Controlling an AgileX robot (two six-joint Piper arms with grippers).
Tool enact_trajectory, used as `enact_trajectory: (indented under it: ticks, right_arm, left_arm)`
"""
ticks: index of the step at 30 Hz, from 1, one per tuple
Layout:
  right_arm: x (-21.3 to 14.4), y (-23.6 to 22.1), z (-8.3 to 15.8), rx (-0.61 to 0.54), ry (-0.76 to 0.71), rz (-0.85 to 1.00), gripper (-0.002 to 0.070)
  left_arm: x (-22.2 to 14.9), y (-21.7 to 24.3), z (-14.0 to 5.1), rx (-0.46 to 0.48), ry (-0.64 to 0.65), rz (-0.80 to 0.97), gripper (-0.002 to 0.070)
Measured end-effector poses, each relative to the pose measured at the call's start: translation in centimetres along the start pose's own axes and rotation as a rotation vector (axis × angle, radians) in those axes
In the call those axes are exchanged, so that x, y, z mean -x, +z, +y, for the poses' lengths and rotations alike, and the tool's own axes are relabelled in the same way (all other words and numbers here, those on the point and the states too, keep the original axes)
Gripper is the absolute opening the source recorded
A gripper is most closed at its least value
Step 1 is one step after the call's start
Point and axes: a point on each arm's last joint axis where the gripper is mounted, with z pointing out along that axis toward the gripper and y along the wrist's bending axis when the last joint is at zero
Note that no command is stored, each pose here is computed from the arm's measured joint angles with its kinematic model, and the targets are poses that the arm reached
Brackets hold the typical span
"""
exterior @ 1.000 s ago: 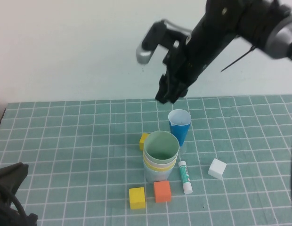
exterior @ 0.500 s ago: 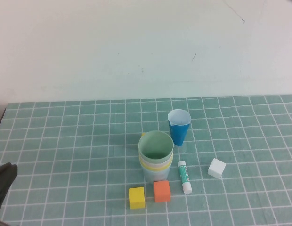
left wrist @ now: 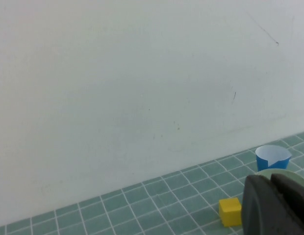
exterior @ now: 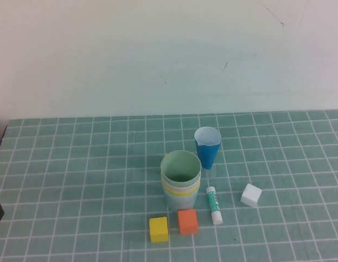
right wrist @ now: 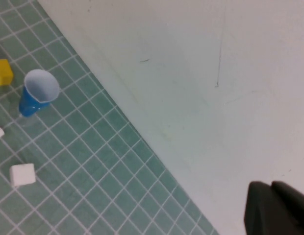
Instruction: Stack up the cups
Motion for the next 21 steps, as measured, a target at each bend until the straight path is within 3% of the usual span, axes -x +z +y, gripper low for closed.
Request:
enact_trajectory:
  ticks: [13, 17, 21]
  right_arm:
    - [-15.0, 1.4, 13.9, 0.148, 0.194, -0.134, 0.0001]
    - [-18.0, 1.8, 16.7, 0.188, 0.249, -0.152, 0.0001]
    - [-19.2, 2.2, 17.8, 0.207, 0.266, -0.143, 0.0000]
  left_arm:
    - [-0.6, 0.0, 0.1, 0.011, -0.101, 0.052, -0.0001]
    - [-0.6, 0.0, 0.1, 0.011, -0.109, 0.056, -0.0001]
    - [-0.6, 0.0, 0.1, 0.011, -0.115, 0.056, -0.0001]
